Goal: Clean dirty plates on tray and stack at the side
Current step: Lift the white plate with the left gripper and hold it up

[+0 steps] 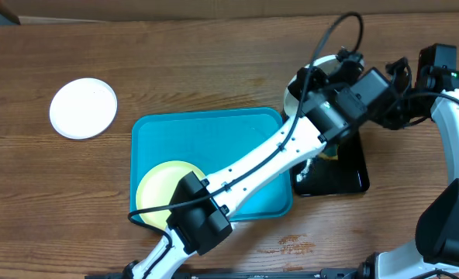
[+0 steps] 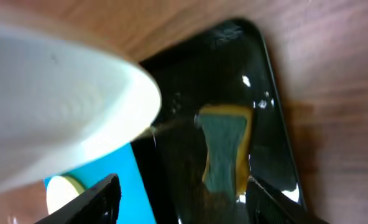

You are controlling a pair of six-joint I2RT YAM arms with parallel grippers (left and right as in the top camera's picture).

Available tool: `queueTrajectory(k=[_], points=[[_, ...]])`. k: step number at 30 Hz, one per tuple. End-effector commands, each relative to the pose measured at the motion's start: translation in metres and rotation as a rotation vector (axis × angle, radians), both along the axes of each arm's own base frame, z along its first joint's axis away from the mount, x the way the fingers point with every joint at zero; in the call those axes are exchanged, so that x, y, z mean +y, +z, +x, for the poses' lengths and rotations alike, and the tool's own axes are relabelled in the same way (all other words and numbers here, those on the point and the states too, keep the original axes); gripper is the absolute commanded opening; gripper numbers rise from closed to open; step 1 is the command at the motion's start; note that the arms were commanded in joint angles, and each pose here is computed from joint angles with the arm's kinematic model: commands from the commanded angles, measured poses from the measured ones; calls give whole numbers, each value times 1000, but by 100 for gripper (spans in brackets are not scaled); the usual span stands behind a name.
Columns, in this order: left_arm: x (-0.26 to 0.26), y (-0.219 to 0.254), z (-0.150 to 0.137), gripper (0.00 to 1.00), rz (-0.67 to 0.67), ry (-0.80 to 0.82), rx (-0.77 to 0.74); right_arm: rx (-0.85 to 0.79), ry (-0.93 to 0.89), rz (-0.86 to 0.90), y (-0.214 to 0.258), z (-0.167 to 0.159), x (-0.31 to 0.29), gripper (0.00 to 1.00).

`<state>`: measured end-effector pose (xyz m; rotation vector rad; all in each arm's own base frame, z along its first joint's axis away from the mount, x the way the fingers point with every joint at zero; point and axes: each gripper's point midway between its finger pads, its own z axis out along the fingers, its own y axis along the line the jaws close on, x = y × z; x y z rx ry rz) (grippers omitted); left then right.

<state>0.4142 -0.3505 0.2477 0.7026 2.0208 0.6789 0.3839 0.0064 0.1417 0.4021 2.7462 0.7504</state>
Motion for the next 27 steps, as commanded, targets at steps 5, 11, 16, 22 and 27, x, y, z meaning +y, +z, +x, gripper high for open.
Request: queueTrajectory(k=[5,11,16,22,27], points=[[11,9,4,4,61,30,-31,-151,2,-32,21,30,-5,63],[7,1,2,4,42,2,16,-190,-12,-34,25,39,-7,65],[5,-13,-1,4,-2,-22,95,-201,-77,-4,29,47,-14,78],[16,-19,5,4,-19,3,125,-232,-102,133,44,46,-24,80],[16,-24,5,4,-37,-10,161,-198,-78,192,41,32,-26,56]])
